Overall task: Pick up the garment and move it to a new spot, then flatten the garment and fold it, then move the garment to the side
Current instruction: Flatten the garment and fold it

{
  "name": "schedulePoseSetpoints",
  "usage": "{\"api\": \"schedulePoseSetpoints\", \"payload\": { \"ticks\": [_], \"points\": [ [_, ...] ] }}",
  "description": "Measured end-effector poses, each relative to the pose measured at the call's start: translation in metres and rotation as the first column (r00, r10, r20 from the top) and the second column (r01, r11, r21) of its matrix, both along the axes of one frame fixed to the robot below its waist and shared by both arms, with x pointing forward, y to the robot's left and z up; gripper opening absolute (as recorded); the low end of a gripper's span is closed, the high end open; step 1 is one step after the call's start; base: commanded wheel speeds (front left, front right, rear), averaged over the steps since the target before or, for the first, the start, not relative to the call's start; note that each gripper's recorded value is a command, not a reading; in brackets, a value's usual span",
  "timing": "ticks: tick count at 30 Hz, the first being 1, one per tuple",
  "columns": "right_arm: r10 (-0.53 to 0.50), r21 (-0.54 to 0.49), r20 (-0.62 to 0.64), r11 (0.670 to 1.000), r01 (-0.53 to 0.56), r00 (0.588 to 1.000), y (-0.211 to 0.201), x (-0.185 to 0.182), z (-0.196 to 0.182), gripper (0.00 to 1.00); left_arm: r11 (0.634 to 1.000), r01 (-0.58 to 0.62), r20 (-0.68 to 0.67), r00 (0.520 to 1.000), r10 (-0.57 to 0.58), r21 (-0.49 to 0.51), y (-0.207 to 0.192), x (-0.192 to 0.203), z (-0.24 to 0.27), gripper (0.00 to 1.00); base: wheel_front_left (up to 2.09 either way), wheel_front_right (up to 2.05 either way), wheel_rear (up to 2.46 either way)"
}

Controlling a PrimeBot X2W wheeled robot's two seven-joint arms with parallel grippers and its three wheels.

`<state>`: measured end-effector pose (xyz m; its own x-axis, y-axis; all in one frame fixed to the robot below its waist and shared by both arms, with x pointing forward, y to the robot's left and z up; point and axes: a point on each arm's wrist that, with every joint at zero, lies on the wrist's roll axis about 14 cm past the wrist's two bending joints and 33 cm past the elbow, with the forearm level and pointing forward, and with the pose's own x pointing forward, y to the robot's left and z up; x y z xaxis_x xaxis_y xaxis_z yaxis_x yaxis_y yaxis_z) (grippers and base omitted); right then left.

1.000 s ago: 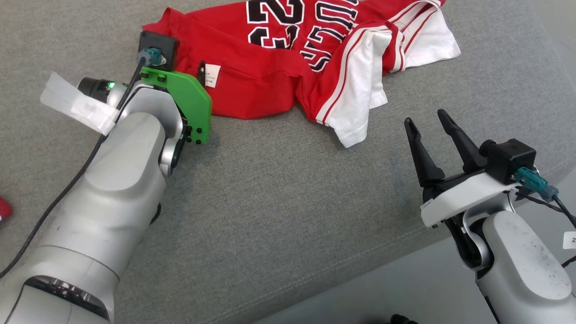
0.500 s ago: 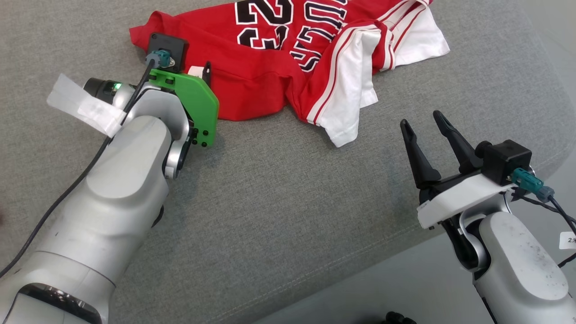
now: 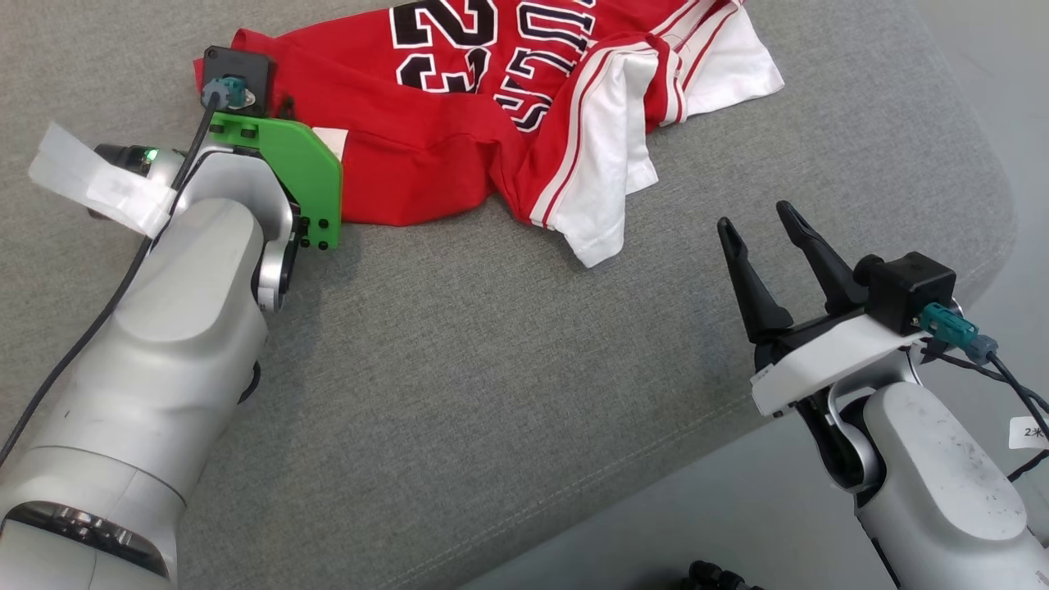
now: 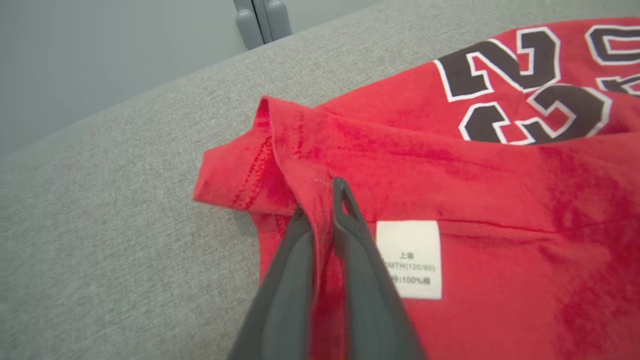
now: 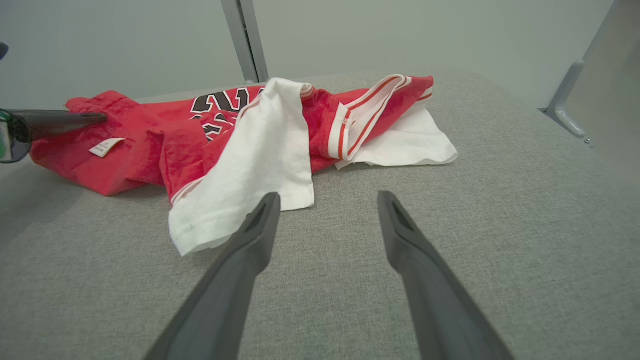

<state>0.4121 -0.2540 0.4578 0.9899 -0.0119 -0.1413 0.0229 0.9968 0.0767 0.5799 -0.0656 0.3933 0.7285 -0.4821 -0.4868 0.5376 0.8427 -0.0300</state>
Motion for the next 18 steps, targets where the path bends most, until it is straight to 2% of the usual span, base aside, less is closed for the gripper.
{"api": "schedulePoseSetpoints", "payload": {
  "ticks": [1, 9, 18],
  "points": [
    [-0.002, -0.001, 0.0, 1.0, 0.002, 1.0, -0.001, -0.001, 0.0, 1.0, 1.0, -0.005, 0.004, 1.0, 0.005, 0.002, 0.001, 0.001, 0.0, 0.0, 0.0, 0.0, 0.0],
    [-0.007, -0.003, 0.015, 1.0, 0.007, 1.0, -0.004, 0.001, 0.004, 1.0, 0.993, -0.034, 0.132, 0.99, 0.049, -0.112, 0.005, 0.012, 0.033, 0.0, 0.0, 0.0, 0.0],
    [0.034, -0.006, 0.04, 0.999, -0.033, 0.999, 0.004, 0.01, 0.012, 1.0, 0.946, 0.011, 0.318, 0.943, 0.098, -0.323, 0.026, 0.002, 0.099, 0.0, 0.0, 0.0, 0.0]
  ]
}}
